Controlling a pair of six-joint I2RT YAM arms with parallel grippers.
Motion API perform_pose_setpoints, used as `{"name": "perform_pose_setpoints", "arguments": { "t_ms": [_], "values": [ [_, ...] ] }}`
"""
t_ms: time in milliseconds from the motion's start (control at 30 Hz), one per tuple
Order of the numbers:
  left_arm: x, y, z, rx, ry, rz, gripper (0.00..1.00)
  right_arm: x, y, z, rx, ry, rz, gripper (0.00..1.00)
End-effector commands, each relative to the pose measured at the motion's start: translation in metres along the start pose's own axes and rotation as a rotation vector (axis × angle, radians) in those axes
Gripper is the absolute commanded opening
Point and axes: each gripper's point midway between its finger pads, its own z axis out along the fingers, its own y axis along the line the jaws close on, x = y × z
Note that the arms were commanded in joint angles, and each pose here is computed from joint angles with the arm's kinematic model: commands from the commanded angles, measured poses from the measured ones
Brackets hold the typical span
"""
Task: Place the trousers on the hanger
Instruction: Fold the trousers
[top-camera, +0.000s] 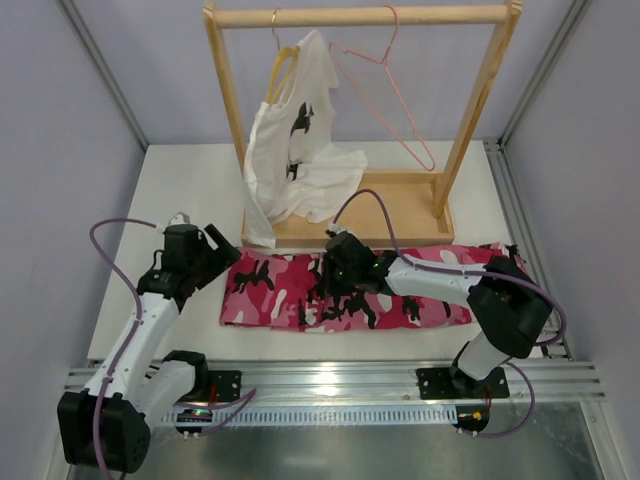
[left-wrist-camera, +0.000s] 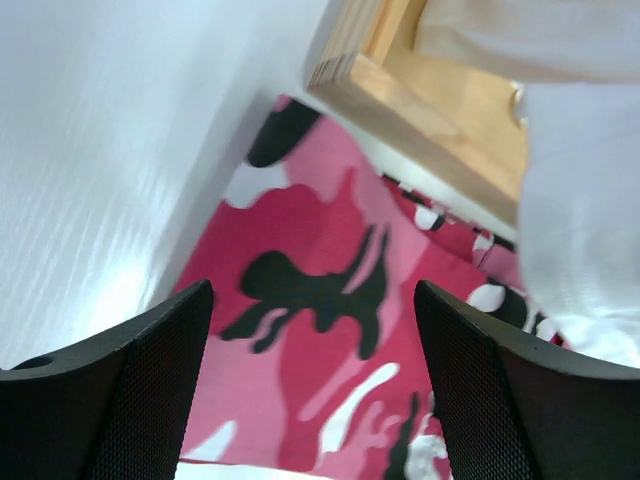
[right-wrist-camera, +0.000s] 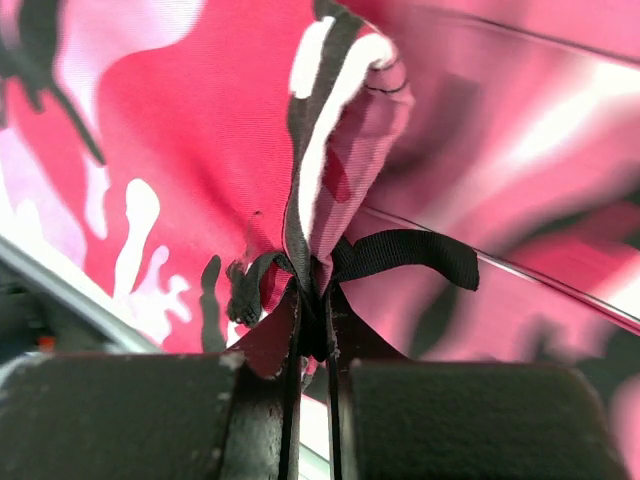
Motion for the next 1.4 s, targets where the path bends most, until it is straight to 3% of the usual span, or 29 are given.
{"name": "perform_pose_setpoints", "arguments": {
  "t_ms": [0, 233, 300, 333, 367, 467, 733, 867, 1033, 1233, 1367],
  "values": [
    [0.018, 0.013, 0.004, -0.008, 0.061, 0.049, 0.82, 0.017, -0.042, -0.020, 0.097, 0.051, -0.052, 0.04],
    [0.050, 0.022, 0.022, 0.007, 0.163, 0.025, 0.83, 0.016, -0.068, -0.026, 0.115, 0.062, -0.051, 0.04],
    [0.055, 0.024, 0.026, 0.010, 0.178, 0.022, 0.82, 0.014, -0.064, -0.023, 0.085, 0.052, -0.047, 0.14],
    [0.058, 0.025, 0.028, 0.008, 0.188, 0.023, 0.82, 0.013, -0.060, -0.023, 0.068, 0.051, -0.034, 0.31],
    [0.060, 0.028, 0.029, 0.000, 0.194, 0.021, 0.82, 0.012, -0.057, -0.023, 0.048, 0.031, -0.031, 0.37],
    [0.062, 0.031, 0.030, -0.006, 0.192, 0.027, 0.81, 0.008, -0.054, -0.024, 0.025, -0.010, 0.011, 0.48],
    [0.072, 0.037, 0.036, -0.010, 0.216, 0.014, 0.79, 0.013, -0.051, -0.013, -0.024, -0.031, 0.083, 0.50],
    [0.072, 0.034, 0.038, 0.003, 0.205, -0.007, 0.78, 0.002, -0.028, -0.011, -0.127, -0.048, 0.076, 0.40],
    [0.066, 0.034, 0.037, -0.004, 0.183, -0.014, 0.78, -0.017, -0.015, -0.033, -0.136, -0.109, 0.051, 0.04],
    [0.062, 0.031, 0.039, 0.002, 0.165, -0.021, 0.79, -0.025, -0.026, -0.072, 0.046, -0.051, 0.016, 0.04],
    [0.063, 0.030, 0.041, 0.011, 0.166, -0.026, 0.79, -0.017, -0.042, -0.073, 0.126, -0.010, 0.001, 0.04]
  ]
}}
